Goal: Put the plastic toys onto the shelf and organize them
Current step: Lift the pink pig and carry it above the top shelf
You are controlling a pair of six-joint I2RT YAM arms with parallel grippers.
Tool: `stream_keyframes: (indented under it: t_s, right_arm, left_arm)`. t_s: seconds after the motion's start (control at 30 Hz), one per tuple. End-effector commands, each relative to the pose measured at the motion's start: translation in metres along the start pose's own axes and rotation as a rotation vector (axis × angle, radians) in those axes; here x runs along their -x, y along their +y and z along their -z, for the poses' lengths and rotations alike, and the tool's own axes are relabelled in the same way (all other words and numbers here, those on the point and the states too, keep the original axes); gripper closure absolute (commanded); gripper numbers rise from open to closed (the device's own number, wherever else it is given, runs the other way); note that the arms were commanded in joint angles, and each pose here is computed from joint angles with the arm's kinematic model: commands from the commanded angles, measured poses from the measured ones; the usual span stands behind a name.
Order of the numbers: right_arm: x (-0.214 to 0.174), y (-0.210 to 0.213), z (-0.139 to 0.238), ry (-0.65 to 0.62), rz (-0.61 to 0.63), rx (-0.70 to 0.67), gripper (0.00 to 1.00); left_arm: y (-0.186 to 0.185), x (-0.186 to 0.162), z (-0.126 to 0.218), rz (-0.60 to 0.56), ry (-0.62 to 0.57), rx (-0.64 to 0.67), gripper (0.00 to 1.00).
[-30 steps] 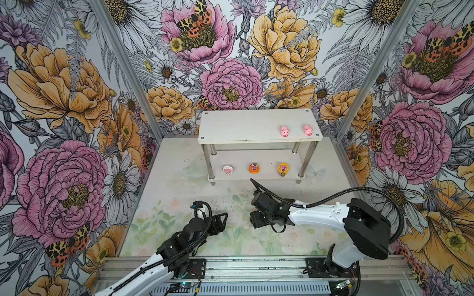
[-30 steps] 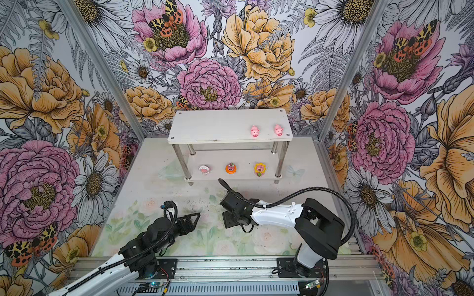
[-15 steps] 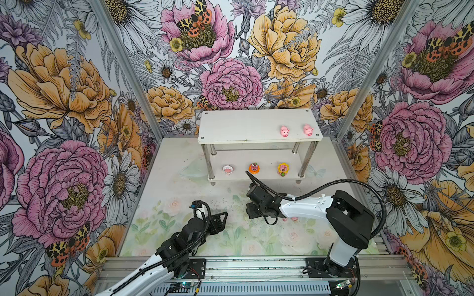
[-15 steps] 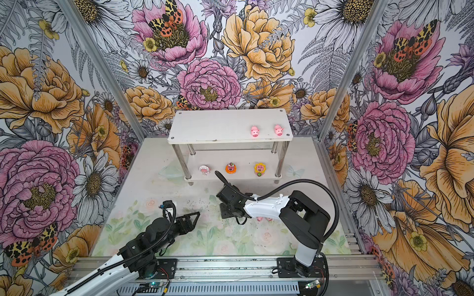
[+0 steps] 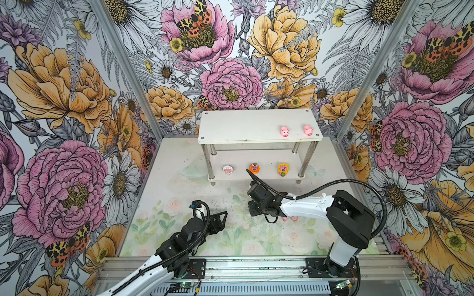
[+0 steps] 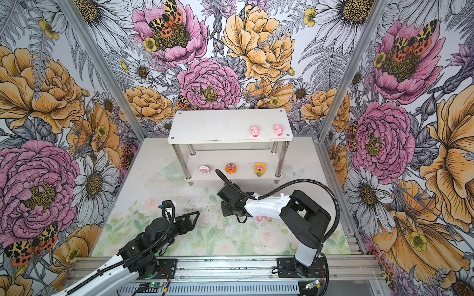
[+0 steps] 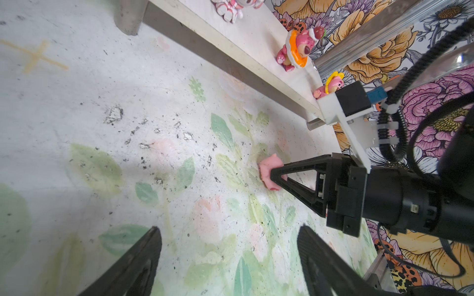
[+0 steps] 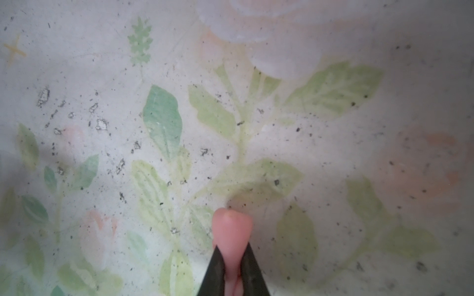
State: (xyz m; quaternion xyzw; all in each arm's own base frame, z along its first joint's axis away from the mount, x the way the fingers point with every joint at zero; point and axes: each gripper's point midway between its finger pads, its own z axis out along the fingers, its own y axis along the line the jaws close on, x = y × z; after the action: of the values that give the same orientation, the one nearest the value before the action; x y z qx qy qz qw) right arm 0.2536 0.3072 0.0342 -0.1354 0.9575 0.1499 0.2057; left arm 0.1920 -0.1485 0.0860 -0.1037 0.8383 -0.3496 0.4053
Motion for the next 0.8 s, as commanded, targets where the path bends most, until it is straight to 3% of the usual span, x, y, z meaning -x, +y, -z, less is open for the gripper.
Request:
stream_keyframes:
  t_s: [0.0,0.2,0.47,0.63,0.77]
  right_arm:
    - [0.013,0.01,0.025,-0.03,0.019,0.05,0.9]
    - [0.045,0.021,0.119,-0.12,0.083,0.085,0.95]
    - [0.154,0.04,0.289,-0.493,0.186,0.094,1.0]
    - [0.212,0.029,0.334,-0.602,0.17,0.052,1.0]
    - [0.238,0.024,0.338,-0.599,0.154,0.058,1.0]
  left_arm:
    - [0.016,-0.009,0.0,-0.017,0.028,0.055,0.15]
    - [0.019,-0.01,0.001,-0.015,0.026,0.057,0.15]
    - [0.013,-0.007,0.002,-0.01,0.019,0.034,0.15]
    - [0.01,-0.007,0.004,-0.009,0.03,0.03,0.15]
    - [0.01,-0.007,0.004,-0.013,0.031,0.034,0.15]
